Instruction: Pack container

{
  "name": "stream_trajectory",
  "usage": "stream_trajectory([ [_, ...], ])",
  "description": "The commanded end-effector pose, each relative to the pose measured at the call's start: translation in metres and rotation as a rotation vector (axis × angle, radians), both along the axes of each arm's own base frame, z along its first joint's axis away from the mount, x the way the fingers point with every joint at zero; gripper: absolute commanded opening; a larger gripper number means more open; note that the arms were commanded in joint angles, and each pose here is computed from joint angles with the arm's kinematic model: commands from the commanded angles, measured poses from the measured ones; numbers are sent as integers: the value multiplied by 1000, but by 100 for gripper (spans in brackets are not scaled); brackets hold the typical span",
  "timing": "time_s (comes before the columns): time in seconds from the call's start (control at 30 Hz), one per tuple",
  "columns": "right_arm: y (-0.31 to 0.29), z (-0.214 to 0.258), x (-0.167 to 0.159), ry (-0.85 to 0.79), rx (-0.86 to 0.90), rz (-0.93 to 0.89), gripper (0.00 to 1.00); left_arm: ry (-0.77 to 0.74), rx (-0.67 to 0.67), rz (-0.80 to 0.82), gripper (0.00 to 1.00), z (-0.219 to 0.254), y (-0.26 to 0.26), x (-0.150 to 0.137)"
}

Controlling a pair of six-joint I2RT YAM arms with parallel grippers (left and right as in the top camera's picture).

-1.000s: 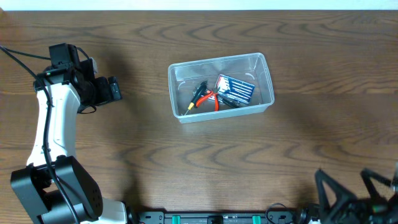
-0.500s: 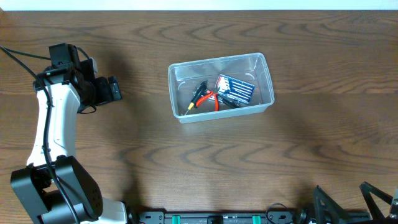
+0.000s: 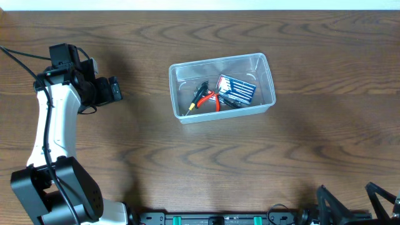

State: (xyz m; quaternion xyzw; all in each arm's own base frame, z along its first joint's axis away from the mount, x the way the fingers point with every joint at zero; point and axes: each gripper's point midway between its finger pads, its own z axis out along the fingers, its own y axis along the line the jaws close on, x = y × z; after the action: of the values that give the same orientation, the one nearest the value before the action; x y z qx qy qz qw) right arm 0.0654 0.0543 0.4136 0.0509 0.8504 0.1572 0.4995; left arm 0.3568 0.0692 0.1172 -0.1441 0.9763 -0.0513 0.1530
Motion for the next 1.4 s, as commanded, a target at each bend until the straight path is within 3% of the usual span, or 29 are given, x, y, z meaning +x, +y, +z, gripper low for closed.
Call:
stream_trajectory([
  [0.0,-12,-9,0,12,-42,-74,99,-1,-5,-14,98,-1,0,0],
  [0.17,-30,-9,3,-74,-102,-182,99,-1,-5,-14,98,-1,0,0],
  [0.53,-40,14,49,-450,-273,-152,99,-1,-5,-14,98,-1,0,0],
  [1.0,-11,-18,129,-831,-274,109,99,-1,-5,-14,98,-1,0,0],
  [1.37,-15,-58,157,-897,-231,60,99,-1,-5,-14,98,-1,0,0],
])
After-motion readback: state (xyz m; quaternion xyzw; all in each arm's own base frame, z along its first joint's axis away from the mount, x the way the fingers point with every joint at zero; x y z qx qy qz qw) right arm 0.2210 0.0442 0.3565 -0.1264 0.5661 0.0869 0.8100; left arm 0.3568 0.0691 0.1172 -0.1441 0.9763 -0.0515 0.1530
